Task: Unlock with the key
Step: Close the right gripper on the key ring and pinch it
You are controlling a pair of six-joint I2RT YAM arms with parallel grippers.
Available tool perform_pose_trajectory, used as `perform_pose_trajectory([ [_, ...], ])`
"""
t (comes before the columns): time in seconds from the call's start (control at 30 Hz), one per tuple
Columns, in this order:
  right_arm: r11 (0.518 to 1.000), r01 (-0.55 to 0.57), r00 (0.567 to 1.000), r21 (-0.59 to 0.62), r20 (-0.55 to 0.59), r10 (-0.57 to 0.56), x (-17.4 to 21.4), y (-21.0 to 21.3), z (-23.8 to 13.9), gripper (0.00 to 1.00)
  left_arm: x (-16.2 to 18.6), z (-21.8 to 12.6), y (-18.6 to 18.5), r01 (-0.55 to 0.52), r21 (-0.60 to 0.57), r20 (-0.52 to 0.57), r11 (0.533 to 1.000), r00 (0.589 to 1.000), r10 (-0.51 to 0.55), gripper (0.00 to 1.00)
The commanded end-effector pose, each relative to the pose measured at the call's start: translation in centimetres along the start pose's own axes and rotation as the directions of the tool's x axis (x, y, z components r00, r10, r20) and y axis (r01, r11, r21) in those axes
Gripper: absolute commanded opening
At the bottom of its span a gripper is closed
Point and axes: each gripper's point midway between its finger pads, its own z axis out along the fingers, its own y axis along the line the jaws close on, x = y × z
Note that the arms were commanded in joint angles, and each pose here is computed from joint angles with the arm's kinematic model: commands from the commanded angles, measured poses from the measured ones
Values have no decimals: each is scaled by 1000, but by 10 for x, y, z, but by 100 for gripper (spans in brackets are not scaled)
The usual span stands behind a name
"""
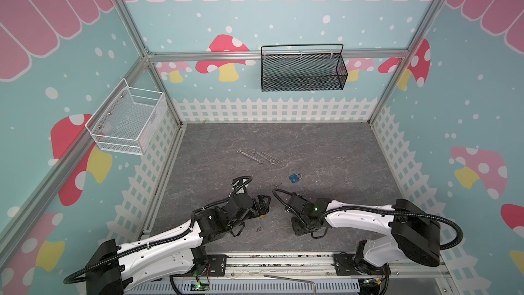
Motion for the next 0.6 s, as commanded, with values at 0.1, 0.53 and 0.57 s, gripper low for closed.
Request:
perform_pose_trajectory([
  [0.1,1000,-30,997,-5,-66,29,22,-11,5,42,-2,5,-2,-4,-22,-11,1000,1000,4,100],
  [0.53,1000,-2,1000,4,-28,2,14,-11,10,20,0,8,-6,-1,-16,-25,1000,1000,1,100],
  [0.57,1000,1,1000,7,-23,-1,13,-12,10,20,0,8,-5,1,-17,-24,1000,1000,-2,100],
])
